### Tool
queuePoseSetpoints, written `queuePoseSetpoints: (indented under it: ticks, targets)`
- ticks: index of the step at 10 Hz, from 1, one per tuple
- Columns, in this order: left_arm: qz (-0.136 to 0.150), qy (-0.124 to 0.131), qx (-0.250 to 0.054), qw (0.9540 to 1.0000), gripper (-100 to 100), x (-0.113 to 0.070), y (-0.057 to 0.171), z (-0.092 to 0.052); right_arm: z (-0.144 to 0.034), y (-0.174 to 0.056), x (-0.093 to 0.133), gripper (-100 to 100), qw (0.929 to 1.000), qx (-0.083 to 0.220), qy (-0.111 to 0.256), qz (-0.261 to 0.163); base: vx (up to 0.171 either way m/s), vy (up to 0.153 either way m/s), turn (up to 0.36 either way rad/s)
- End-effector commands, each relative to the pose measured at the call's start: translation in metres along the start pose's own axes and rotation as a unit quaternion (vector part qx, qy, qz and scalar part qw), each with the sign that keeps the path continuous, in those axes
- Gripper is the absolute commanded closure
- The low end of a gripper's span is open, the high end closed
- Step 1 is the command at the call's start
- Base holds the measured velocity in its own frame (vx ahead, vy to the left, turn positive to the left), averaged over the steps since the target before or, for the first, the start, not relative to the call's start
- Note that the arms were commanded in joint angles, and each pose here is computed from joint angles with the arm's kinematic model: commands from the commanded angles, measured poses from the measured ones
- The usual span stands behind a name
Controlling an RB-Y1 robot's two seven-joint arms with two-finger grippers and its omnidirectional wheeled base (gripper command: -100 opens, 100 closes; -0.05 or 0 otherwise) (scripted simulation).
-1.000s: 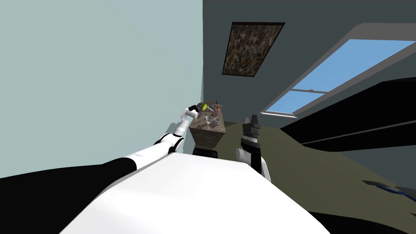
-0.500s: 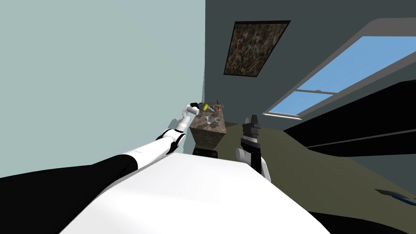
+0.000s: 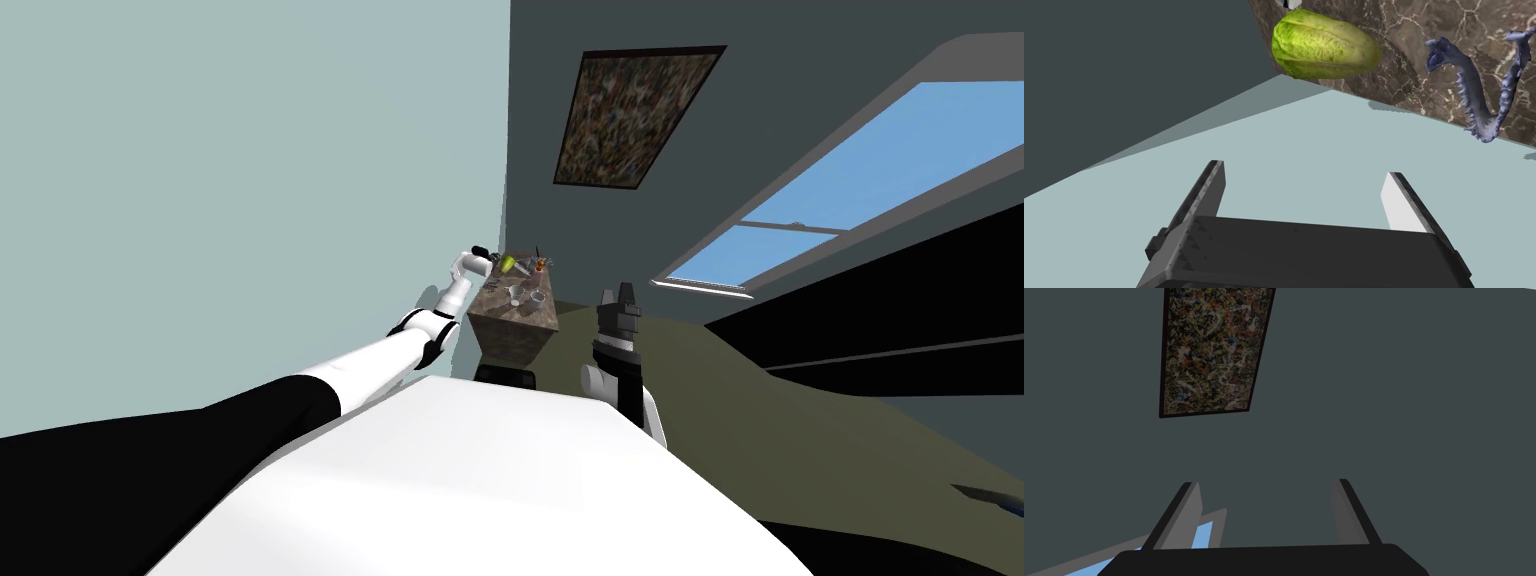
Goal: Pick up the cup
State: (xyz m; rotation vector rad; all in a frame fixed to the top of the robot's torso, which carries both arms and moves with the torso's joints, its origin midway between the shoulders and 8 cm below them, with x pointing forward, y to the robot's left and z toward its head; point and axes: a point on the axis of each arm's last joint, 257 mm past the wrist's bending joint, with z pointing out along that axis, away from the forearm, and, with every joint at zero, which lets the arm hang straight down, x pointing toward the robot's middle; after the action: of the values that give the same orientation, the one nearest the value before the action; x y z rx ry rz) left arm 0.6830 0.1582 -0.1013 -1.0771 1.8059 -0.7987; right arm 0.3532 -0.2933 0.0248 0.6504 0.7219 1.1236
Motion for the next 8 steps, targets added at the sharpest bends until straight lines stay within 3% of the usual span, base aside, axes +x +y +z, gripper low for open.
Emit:
queuePoseSetpoints:
  ticks: [1, 4, 8]
  targets:
    - [0.015, 0.007, -0.024, 0.9996, -100, 0.000, -0.001, 0.003, 0.000, 0.000, 0.000, 0, 1.0000, 0.000, 0.000, 0.000, 0.008, -0.011, 0.069]
    - [0.027, 0.021, -0.075, 0.9966, -100, 0.004, 0.016, 0.006, 0.000, 0.000, 0.000, 0, 1.0000, 0.000, 0.000, 0.000, 0.005, -0.011, 0.041]
    - [0.050, 0.048, -0.132, 0.9889, -100, 0.015, 0.029, 0.005, 0.000, 0.000, 0.000, 0, 1.0000, 0.000, 0.000, 0.000, 0.003, -0.011, 0.042]
